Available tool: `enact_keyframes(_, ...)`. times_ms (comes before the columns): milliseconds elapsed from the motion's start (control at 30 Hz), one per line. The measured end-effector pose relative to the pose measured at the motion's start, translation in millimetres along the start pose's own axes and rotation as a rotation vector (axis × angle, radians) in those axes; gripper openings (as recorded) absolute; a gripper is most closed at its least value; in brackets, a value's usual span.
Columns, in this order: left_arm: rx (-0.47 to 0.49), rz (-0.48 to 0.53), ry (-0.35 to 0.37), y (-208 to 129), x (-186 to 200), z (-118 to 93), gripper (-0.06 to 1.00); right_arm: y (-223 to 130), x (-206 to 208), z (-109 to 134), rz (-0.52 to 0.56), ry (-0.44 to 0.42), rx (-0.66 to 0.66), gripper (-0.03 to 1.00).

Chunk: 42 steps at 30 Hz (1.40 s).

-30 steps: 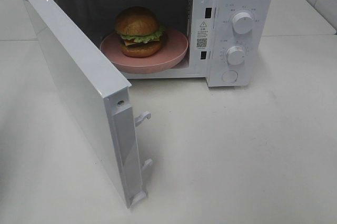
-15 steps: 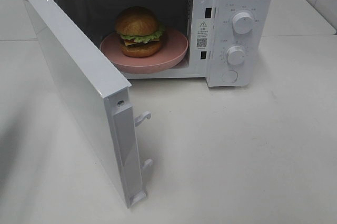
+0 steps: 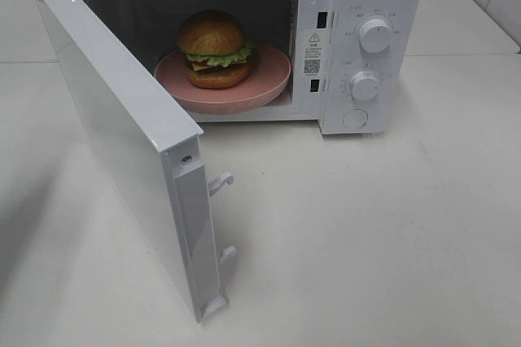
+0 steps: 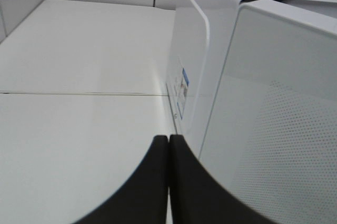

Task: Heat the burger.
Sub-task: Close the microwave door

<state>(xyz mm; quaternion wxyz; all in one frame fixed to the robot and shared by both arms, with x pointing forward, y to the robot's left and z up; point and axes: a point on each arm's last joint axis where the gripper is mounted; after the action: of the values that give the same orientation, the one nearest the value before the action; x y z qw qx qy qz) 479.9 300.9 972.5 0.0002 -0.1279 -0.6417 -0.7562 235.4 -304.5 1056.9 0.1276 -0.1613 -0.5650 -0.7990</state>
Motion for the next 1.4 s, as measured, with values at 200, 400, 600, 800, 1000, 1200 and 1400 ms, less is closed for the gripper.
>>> enact_keyframes(200,-0.022,-0.01,-0.095,6,-23,-14,0.0,0,0,0,0.0,0.0,0.0,0.76)
enact_keyframes(400,-0.038,-0.007,-0.182,7,-43,-34,0.0,0,0,0,0.0,0.0,0.0,0.76)
enact_keyframes(600,-0.049,-0.007,-0.24,9,-53,-51,0.0,0,0,0,0.0,0.0,0.0,0.76)
enact_keyframes(800,-0.022,0.039,-0.269,0,-60,-67,0.0,0,0,0,0.0,0.0,0.0,0.76)
enact_keyframes(1000,-0.048,0.036,-0.339,-1,-62,-85,0.0,0,0,0,0.0,0.0,0.0,0.76)
enact_keyframes(1200,-0.053,0.032,-0.394,-1,-71,-105,0.0,0,0,0,0.0,0.0,0.0,0.76)
enact_keyframes(1400,-0.058,-0.009,-0.435,11,-81,-124,0.0,0,0,0,0.0,0.0,0.0,0.76)
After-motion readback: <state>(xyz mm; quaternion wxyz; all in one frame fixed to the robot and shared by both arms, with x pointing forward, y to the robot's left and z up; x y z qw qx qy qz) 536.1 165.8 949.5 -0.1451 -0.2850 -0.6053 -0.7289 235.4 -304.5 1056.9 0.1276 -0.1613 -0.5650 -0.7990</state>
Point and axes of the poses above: a point on each arm's last joint axis where the gripper is mounted, x pointing back along that axis away from the gripper, z along the wrist's bending axis when the last joint is at zero, y = z × x, and after that the axes turned 15 degrees about -x, right-handed
